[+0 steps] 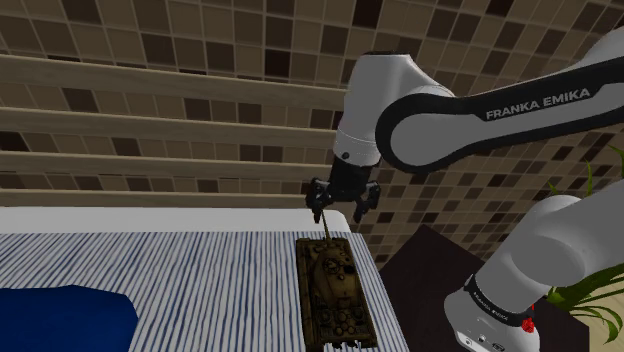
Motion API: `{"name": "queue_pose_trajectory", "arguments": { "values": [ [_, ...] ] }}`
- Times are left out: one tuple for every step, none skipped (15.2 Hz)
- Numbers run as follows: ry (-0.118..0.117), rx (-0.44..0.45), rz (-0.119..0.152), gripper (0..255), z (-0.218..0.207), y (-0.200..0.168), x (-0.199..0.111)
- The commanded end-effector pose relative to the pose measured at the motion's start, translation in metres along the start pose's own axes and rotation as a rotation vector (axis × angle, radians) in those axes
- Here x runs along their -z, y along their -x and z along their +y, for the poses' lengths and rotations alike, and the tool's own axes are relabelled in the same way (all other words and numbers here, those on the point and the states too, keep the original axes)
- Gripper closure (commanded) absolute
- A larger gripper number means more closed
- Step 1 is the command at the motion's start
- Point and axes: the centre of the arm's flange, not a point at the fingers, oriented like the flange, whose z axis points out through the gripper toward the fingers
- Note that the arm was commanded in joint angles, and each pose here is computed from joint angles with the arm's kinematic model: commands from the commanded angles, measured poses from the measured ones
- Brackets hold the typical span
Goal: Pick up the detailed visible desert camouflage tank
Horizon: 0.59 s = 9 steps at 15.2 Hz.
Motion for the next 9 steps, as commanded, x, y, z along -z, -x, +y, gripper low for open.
{"name": "queue_pose_trajectory", "arguments": {
  "values": [
    [0.003,-0.033,-0.007,0,-0.011,0.004,-0.015],
    [0.003,-0.033,-0.007,0,-0.011,0.004,-0.020],
    [0.003,-0.033,-0.007,0,-0.011,0.003,-0.025],
    [0.003,-0.033,-0.007,0,-0.010,0.003,-0.030],
    [0.003,-0.033,-0.007,0,-0.010,0.003,-0.036],
    [0.003,-0.033,-0.007,0,-0.010,0.003,-0.041],
    [0.003,-0.033,-0.007,0,-0.010,0.003,-0.046],
    [0.003,-0.033,-0.007,0,-0.010,0.003,-0.049],
    [0.003,-0.033,-0.007,0,-0.010,0.003,-0.049]
  ]
}}
